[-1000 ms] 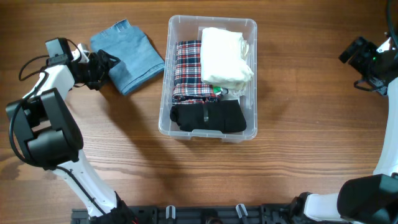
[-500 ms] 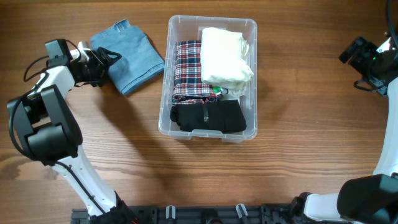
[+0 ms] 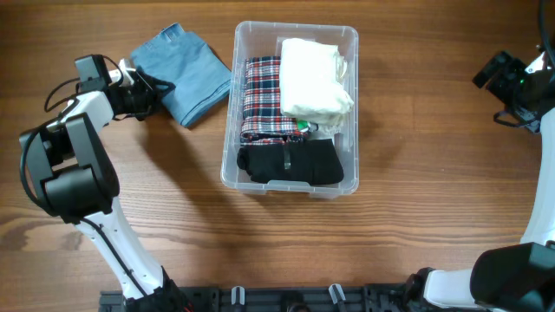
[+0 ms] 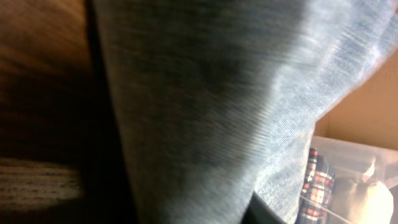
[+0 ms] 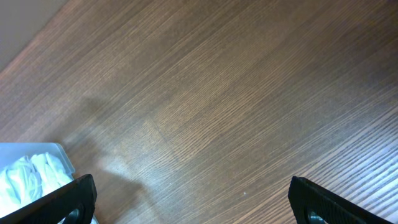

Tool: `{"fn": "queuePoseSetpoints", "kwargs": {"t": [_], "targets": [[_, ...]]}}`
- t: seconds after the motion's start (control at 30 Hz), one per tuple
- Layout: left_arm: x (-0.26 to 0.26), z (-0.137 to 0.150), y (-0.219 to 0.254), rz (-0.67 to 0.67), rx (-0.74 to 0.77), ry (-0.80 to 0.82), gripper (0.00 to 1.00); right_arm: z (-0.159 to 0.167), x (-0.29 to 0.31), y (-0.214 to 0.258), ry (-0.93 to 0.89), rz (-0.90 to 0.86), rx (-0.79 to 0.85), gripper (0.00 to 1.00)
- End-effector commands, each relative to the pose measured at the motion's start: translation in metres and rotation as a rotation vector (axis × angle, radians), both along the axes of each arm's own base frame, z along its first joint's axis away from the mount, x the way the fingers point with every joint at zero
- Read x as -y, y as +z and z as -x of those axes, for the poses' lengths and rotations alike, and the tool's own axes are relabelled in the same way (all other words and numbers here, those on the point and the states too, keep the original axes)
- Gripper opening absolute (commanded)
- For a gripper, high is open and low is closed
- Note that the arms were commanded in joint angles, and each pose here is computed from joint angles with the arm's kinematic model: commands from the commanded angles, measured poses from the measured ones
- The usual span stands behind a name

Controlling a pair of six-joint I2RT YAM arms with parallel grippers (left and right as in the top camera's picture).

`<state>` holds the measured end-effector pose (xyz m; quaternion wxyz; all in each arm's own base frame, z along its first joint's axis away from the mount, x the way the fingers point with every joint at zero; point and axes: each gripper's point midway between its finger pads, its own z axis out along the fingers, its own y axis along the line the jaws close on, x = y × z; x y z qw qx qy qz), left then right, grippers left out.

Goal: Pack container

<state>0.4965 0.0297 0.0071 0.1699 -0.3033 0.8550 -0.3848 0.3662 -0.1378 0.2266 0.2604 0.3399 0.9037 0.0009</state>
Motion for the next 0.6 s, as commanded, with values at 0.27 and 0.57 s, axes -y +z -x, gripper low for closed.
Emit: {"fn": "queuePoseSetpoints", "kwargs": {"t": [0.27, 0.57], "targets": [[0.005, 0.017, -0.035, 0.004, -0.099, 0.002, 0.04, -0.003, 0.002, 0.002, -0.011, 0.001, 0.008, 1.0], [0.002, 0.005, 0.014, 0.148, 0.06, -0.046, 0.04, -0.003, 0.002, 0.002, -0.011, 0.001, 0.008, 1.0]]}}
